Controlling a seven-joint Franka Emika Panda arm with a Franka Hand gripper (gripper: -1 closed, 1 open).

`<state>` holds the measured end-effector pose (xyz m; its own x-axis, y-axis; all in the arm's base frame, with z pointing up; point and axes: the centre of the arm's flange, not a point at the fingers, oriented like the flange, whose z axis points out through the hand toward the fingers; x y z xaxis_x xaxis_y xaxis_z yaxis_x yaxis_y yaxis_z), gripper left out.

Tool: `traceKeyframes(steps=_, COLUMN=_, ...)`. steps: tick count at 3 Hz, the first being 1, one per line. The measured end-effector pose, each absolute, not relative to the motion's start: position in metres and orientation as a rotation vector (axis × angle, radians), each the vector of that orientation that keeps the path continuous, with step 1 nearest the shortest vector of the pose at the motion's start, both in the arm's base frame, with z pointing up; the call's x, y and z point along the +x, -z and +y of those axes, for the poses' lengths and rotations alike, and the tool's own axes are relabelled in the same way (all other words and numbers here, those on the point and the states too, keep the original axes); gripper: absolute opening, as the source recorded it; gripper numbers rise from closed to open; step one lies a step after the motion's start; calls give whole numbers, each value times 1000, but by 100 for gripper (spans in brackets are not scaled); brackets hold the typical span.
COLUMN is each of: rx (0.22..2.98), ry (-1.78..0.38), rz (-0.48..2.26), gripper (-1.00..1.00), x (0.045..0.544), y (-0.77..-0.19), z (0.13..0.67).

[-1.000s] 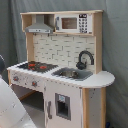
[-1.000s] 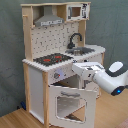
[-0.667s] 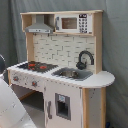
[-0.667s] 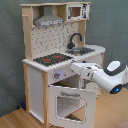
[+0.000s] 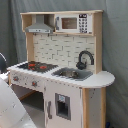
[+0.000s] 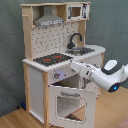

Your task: Play with the kitchen

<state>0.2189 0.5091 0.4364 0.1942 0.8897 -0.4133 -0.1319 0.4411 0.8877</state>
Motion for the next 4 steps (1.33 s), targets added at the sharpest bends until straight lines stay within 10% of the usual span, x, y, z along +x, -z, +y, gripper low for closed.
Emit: traceKeyframes(steps=4, rx=926, ry=-1046, rz=1102, gripper=100, x=263, y=-392, z=452)
